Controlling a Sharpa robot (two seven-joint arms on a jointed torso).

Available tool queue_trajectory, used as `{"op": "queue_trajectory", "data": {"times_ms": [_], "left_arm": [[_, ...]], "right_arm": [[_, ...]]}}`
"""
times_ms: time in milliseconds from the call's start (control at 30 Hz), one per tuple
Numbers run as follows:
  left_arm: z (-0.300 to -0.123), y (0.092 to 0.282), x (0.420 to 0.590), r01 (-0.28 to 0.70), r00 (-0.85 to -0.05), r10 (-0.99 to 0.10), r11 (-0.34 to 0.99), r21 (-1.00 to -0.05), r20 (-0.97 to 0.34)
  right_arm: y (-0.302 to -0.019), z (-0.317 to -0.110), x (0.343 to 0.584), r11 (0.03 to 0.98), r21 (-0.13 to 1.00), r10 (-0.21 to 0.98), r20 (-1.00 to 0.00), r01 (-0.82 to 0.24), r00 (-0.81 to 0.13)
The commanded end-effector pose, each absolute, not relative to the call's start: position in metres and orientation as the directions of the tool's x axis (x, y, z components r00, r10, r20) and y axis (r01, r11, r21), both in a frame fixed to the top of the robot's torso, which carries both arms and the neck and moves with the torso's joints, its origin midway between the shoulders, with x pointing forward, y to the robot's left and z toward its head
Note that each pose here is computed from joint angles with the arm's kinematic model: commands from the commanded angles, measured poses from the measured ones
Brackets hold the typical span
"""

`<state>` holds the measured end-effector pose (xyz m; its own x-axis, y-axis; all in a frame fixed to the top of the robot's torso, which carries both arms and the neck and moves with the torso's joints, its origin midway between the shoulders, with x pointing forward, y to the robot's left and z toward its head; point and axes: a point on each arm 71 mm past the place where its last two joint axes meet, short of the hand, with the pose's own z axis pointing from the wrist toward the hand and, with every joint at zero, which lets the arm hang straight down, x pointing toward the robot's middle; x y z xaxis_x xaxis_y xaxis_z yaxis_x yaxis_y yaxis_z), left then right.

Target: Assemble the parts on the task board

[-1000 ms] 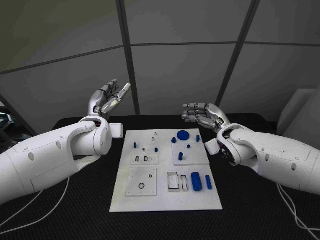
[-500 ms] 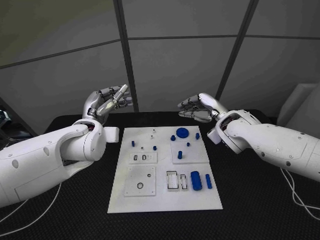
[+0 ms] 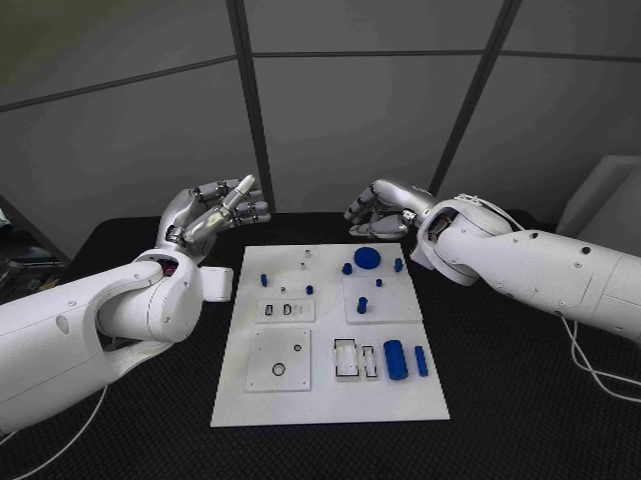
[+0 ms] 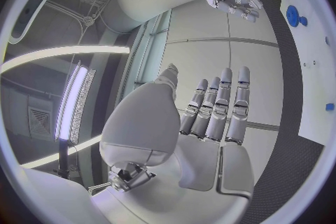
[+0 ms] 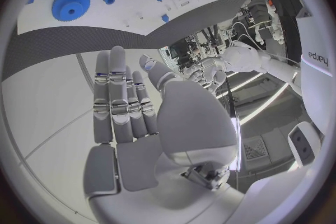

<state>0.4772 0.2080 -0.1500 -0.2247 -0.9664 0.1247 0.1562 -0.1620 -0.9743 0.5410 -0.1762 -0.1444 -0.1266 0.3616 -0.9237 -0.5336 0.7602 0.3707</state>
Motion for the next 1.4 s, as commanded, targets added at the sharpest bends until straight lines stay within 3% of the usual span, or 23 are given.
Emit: {"op": "queue_trajectory", "data": {"times_ms": [33,567,1400], "left_arm": [[-0.148,0.205,0.474,0.161,-0.263,-0.956,-0.177,-0.971,0.131],[-0.146,0.203,0.467,0.137,-0.297,-0.944,-0.189,-0.972,0.142],[-0.144,0.204,0.464,0.135,-0.303,-0.942,-0.190,-0.972,0.143]], "right_arm": [[-0.173,-0.149,0.542,0.836,0.207,0.169,-0.978,-0.509,-0.121],[-0.168,-0.152,0.543,0.873,0.070,-0.002,-0.989,-0.483,-0.146],[-0.159,-0.157,0.547,0.872,0.051,-0.038,-0.984,-0.487,-0.173]]}}
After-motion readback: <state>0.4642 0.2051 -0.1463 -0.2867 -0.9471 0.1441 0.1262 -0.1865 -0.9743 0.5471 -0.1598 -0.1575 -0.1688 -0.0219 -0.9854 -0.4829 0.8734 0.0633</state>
